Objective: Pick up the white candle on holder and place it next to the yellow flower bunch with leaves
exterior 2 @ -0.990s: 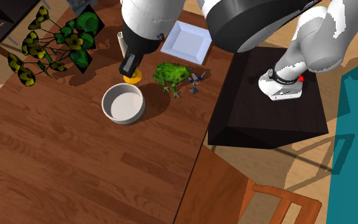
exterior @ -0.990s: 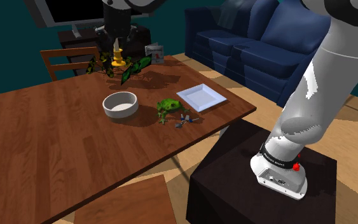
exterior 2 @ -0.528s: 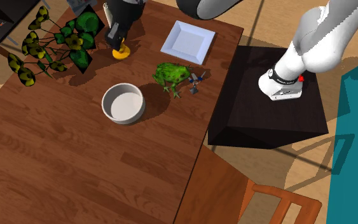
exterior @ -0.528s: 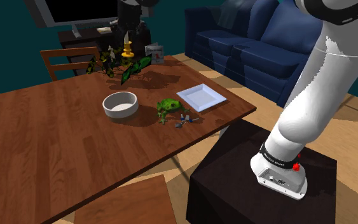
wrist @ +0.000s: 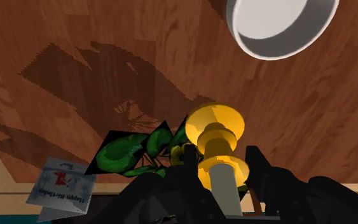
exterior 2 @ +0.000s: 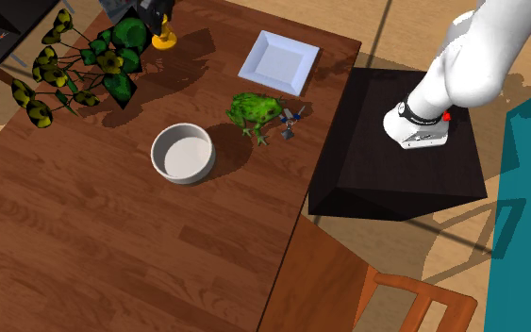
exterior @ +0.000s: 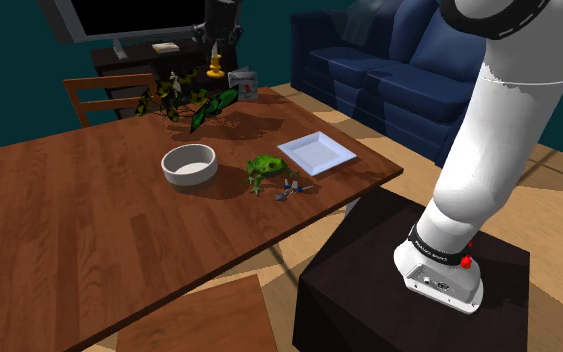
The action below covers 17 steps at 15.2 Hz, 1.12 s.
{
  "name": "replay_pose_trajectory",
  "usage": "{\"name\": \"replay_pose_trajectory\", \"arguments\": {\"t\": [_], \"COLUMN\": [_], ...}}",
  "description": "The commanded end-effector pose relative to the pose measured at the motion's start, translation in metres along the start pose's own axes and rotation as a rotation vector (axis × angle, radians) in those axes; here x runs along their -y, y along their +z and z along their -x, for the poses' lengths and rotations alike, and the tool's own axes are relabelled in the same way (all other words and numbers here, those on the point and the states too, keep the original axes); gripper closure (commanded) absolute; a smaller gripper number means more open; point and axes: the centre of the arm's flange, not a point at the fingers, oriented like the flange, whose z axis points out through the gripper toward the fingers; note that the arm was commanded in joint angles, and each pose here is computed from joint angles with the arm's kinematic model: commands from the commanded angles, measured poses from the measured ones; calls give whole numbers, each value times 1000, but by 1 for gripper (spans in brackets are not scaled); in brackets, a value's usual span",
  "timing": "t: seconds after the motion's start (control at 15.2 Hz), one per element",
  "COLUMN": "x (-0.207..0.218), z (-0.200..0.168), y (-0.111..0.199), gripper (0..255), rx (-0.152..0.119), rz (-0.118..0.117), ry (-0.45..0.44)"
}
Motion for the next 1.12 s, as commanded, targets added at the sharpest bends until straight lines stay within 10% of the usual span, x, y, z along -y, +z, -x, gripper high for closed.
{"name": "replay_pose_trajectory", "arguments": {"t": [0.0,0.66,1.06], "x": [-20,-118,-121], "z": [-18,-105,-92], "y": [7,36,65], "gripper": [255,255,255], "rx": [-1,-1,-1], "rz": [0,0,0], "ry": [-1,-1,-1]}}
